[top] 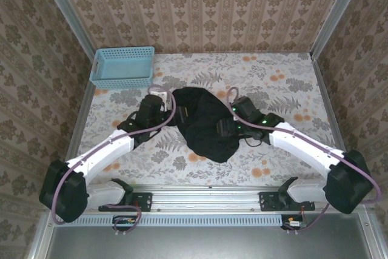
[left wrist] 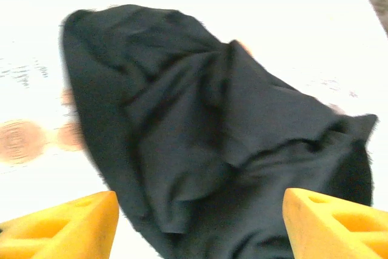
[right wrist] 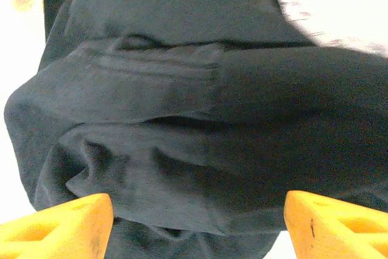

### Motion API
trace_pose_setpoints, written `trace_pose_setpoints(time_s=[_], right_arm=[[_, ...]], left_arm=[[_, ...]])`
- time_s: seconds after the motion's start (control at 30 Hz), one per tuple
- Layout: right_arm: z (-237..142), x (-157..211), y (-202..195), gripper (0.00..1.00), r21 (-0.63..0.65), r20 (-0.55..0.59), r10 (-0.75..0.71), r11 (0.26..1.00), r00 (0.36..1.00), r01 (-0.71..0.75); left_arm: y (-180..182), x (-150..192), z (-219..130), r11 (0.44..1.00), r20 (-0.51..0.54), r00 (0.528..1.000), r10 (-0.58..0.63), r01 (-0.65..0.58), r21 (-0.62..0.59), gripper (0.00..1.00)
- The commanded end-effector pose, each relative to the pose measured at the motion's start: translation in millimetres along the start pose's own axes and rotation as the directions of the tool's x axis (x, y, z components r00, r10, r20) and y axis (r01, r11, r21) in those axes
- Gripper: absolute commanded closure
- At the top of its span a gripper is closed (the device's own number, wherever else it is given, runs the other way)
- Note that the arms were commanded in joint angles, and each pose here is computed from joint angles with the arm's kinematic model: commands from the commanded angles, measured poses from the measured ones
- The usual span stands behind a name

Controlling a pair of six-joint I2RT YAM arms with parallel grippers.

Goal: Fold the inside-out t-shirt

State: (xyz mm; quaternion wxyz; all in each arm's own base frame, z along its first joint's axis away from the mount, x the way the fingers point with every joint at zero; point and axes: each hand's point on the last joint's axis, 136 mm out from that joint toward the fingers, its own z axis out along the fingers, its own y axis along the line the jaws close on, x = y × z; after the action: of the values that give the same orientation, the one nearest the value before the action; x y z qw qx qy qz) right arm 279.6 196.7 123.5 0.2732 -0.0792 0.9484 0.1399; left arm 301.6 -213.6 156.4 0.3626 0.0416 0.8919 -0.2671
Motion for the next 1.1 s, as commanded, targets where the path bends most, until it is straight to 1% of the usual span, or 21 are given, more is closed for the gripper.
trace_pose_setpoints(time_s=[0.0,0.03,0.1,0.2,0.3,0.4,0.47,0.57,0.73,0.83,0.93,1.0,1.03,1.07], right_arm=[[13,-8,30,0.20,-0.027,0.027,-0.015,1.000,1.000,0.016],[23,-1,39,0.19,-0.025,0.001,-0.036,0.999,0.999,0.036],[33,6,51,0.19,-0.007,-0.026,-0.067,0.998,0.997,0.067],[46,17,55,0.19,0.026,-0.064,-0.080,0.996,0.995,0.082],[56,26,38,0.21,0.107,-0.083,-0.062,0.992,0.995,0.071],[57,32,16,0.24,0.206,-0.088,-0.051,0.976,0.995,0.068],[56,36,1,0.27,0.249,-0.096,-0.011,0.968,0.995,0.035],[55,37,-9,0.31,0.240,-0.087,0.032,0.971,0.996,-0.010],[52,34,-26,0.37,0.263,-0.083,0.075,0.964,0.994,-0.051],[55,34,-42,0.49,0.272,-0.089,0.134,0.956,0.987,-0.105],[55,30,-58,0.69,0.267,-0.077,0.201,0.948,0.977,-0.175],[54,26,-72,0.77,0.272,-0.064,0.244,0.937,0.968,-0.218],[53,25,-80,0.79,0.280,-0.060,0.263,0.930,0.963,-0.237],[52,23,-90,0.81,0.291,-0.054,0.285,0.921,0.957,-0.258]], left_arm=[[23,25,12,0.998,-0.134,0.989,-0.064,0.061,-0.023,0.26],[28,22,16,0.996,-0.139,0.987,-0.084,0.080,-0.036,0.26],[34,21,29,0.993,-0.165,0.980,-0.115,0.110,-0.041,0.26],[33,19,54,0.991,-0.214,0.968,-0.131,0.127,-0.030,0.27],[19,15,75,0.990,-0.243,0.961,-0.130,0.138,0.015,0.32],[-3,18,94,0.989,-0.276,0.956,-0.102,0.127,0.074,0.35],[-10,23,106,0.988,-0.302,0.948,-0.097,0.130,0.089,0.40],[-8,35,122,0.988,-0.345,0.932,-0.112,0.143,0.065,0.50],[-5,41,128,0.990,-0.359,0.926,-0.115,0.138,0.040,0.64],[-7,36,121,0.994,-0.345,0.934,-0.091,0.108,0.032,0.77],[-10,28,111,0.997,-0.320,0.946,-0.057,0.069,0.026,0.90],[-12,22,103,0.999,-0.303,0.952,-0.037,0.044,0.018,0.97],[-13,20,99,0.999,-0.298,0.954,-0.028,0.035,0.020,1.00],[-16,19,94,0.999,-0.289,0.957,-0.017,0.026,0.028,1.00]])
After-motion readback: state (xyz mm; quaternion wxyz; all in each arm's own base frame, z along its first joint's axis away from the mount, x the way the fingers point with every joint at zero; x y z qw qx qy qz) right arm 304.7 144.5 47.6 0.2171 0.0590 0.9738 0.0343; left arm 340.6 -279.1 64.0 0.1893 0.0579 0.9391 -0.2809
